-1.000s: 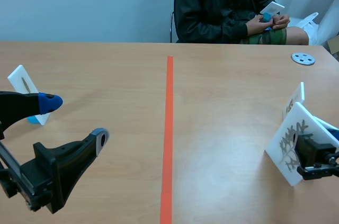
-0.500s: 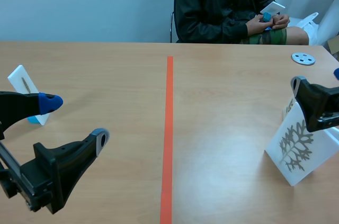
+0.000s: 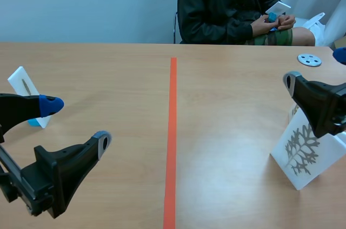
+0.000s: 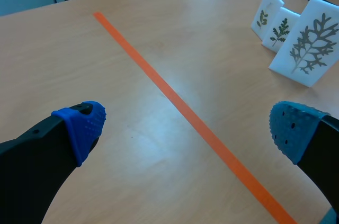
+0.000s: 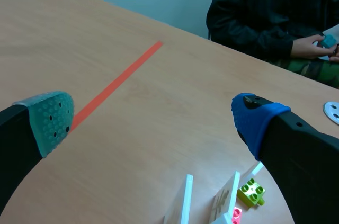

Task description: Sort the leaf by its shape. The table is split by an orange tape line. A compound leaf with several leaflets goes to the left side, a simple leaf with one blade goes to the right side. Return to the home posture when a red brick is placed on the table.

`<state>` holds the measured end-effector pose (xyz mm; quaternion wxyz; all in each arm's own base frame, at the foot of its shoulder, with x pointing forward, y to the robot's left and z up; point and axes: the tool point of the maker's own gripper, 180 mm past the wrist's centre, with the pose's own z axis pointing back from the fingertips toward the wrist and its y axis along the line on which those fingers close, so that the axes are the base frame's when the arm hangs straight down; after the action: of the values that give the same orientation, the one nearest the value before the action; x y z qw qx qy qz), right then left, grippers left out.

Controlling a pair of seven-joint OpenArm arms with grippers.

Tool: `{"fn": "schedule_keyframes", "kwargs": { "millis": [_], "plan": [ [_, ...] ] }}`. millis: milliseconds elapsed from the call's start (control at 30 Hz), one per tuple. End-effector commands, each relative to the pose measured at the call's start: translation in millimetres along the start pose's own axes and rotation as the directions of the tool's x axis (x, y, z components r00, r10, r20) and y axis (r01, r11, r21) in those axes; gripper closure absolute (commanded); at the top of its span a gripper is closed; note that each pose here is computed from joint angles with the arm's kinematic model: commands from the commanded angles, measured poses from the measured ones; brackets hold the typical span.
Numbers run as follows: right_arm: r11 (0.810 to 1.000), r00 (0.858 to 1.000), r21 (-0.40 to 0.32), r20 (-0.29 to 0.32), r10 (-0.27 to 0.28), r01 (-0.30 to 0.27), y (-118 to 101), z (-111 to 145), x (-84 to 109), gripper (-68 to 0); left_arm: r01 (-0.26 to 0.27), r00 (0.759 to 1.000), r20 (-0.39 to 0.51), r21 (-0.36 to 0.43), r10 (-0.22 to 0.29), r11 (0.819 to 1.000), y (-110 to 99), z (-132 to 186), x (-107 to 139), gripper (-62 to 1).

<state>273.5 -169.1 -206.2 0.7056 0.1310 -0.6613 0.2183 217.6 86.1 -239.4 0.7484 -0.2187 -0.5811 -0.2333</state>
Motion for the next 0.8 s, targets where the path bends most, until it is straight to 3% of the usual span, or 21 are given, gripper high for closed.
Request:
{"fn": "schedule_keyframes", "kwargs": {
  "millis": [0, 133, 267, 500, 667, 767],
  "plan": [
    [0.999, 1.0, 0.037, 0.025, -0.006, 0.005, 5.5, -4.7, 6.0, -61.3, -0.004, 1.0, 0.031, 0.005, 0.004, 1.0, 1.2, -0.3, 7.4, -62.3],
    [0.992, 1.0, 0.126, -0.005, -0.008, 0.008, 28.6, -14.1, -1.0, -61.3, -0.004, 1.0, 0.031, 0.005, 0.004, 1.0, 1.2, -0.3, 7.4, -62.3],
    [0.986, 0.999, 0.166, -0.029, -0.014, 0.019, 46.0, -23.3, -7.9, -61.3, -0.004, 1.0, 0.031, 0.005, 0.004, 1.0, 1.2, -0.3, 7.4, -62.3],
    [0.983, 0.994, 0.175, -0.095, -0.046, 0.062, 71.2, -33.9, -24.3, -61.3, -0.004, 1.0, 0.031, 0.005, 0.004, 1.0, 1.2, -0.3, 7.4, -62.3],
    [0.981, 0.994, 0.191, -0.111, -0.02, 0.041, 89.7, -37.0, -11.4, -61.3, -0.004, 1.0, 0.031, 0.005, 0.004, 1.0, 1.2, -0.2, 7.3, -62.3],
    [0.987, 0.993, 0.158, -0.116, -0.013, 0.032, 92.8, -36.3, -1.8, -61.3, -0.006, 0.999, 0.032, 0.006, 0.006, 1.0, 1.1, -0.3, 7.3, -62.3]
  ]
}}
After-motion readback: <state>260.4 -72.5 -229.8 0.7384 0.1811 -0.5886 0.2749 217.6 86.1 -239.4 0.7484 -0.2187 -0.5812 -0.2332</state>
